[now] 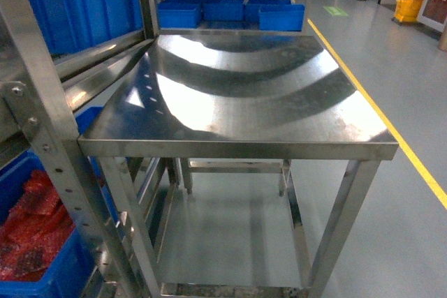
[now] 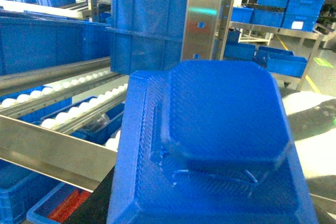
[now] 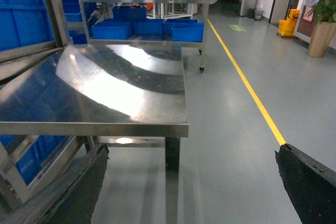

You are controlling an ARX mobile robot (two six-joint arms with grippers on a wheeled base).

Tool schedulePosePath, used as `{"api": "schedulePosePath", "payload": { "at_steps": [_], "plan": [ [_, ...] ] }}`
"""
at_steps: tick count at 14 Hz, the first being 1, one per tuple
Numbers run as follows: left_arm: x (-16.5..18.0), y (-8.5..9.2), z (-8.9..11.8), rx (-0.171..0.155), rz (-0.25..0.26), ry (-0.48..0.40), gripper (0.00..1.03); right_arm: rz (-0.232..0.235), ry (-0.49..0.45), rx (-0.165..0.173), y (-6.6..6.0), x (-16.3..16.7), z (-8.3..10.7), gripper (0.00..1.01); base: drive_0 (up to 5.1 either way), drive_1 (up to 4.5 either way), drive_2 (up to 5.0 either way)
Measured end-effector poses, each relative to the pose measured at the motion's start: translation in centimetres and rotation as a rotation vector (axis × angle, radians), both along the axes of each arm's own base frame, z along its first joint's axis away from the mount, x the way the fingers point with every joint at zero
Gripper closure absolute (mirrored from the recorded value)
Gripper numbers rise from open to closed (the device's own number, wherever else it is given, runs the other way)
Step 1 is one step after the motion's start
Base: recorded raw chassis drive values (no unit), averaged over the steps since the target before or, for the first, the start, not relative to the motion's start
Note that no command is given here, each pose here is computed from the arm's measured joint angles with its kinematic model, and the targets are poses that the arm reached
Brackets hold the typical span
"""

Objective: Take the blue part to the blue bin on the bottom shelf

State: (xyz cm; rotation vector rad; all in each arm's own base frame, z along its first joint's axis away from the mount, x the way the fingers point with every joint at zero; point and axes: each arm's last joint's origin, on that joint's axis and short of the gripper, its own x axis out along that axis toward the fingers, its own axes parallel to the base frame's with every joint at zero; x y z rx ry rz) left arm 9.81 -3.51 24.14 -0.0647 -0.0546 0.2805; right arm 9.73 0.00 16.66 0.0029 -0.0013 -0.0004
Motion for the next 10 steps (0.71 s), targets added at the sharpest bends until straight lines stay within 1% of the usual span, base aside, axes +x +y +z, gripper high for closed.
{"api": "schedulePosePath", "payload": {
  "at_steps": [8, 10],
  "plan": [
    [0.00, 0.02, 0.00, 0.000, 0.004, 0.000, 0.60, 0.000, 0.001, 0.000, 0.00, 0.00, -0.01, 0.03, -4.9, 2.44, 2.4],
    [0.00, 0.02, 0.00, 0.000, 0.002, 0.000, 0.60, 0.000, 0.001, 0.000, 0.00, 0.00, -0.01, 0.03, -4.9, 1.52, 3.3]
  ]
}}
